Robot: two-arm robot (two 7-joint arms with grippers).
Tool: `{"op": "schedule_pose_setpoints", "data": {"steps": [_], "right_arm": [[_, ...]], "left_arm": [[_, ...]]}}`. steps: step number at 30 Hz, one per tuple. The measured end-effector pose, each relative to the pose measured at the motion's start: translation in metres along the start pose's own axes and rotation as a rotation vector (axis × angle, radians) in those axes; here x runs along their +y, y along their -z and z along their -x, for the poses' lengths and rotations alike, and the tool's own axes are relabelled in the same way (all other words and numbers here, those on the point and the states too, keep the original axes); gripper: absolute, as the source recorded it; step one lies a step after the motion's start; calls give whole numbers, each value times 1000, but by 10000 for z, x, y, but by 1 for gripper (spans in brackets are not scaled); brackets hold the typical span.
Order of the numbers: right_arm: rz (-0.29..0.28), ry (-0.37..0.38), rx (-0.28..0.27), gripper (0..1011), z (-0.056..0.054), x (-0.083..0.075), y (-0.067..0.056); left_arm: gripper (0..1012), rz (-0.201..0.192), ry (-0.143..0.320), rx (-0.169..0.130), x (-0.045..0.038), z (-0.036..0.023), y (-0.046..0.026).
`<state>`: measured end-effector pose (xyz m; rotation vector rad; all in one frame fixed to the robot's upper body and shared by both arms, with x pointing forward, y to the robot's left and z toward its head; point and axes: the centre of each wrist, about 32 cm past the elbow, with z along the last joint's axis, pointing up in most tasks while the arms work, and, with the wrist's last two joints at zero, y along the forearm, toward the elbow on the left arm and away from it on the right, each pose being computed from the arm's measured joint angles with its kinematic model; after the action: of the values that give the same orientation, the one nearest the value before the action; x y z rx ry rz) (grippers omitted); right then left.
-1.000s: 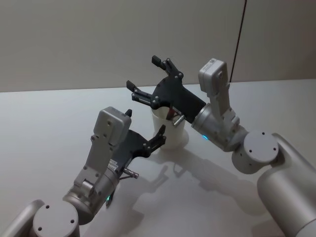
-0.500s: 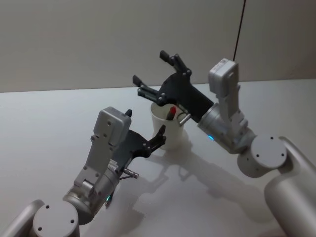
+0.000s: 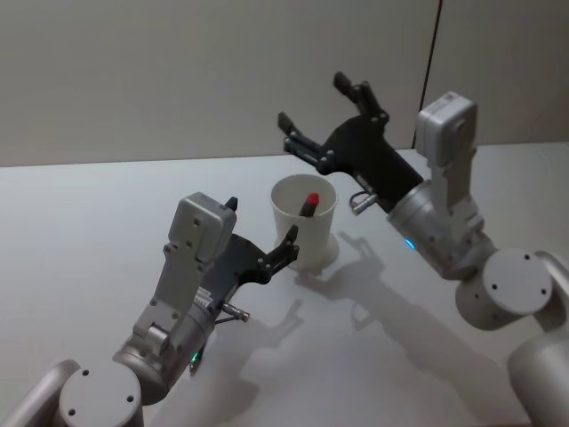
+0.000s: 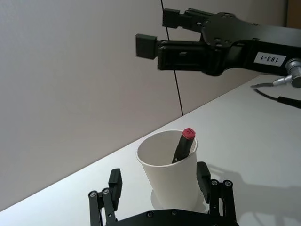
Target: Place the pen into the pen holder.
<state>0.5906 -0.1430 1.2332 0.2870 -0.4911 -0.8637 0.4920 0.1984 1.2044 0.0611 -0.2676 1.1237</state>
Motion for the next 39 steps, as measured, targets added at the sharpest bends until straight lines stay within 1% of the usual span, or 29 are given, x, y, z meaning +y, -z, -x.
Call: {"op": "schedule_pose_setpoints", "data": {"steps": [3,5,7,9,10,13,14,16,17,22,29,39], "right_arm": [[13,41,-4,1001,-3,-54,-33],[17,50,-5,1001,-4,-68,-40],[36,95,-7,1001,-6,-129,-66],[46,117,-6,1001,-6,-163,-77],[61,143,-4,1001,-6,-198,-84],[80,175,-1,1001,-7,-245,-92],[97,201,4,1001,-7,-277,-93],[111,220,10,1001,-8,-308,-94],[127,246,16,1001,-8,-345,-92],[182,322,42,1001,-12,-463,-68],[234,390,68,1001,-18,-578,-34],[269,434,84,1001,-22,-656,-14]], "left_arm": [[1009,0,0,0,0,0,0],[1009,0,0,0,0,0,0],[1009,0,0,0,0,0,0],[1009,0,0,0,0,0,0],[1010,0,0,0,0,0,0],[1010,0,0,0,0,0,0],[1009,0,0,0,0,0,0],[1010,0,0,0,0,0,0],[1009,0,0,0,0,0,0],[1009,0,0,0,0,0,0],[1009,0,0,0,0,0,0],[1009,0,0,0,0,0,0]]}}
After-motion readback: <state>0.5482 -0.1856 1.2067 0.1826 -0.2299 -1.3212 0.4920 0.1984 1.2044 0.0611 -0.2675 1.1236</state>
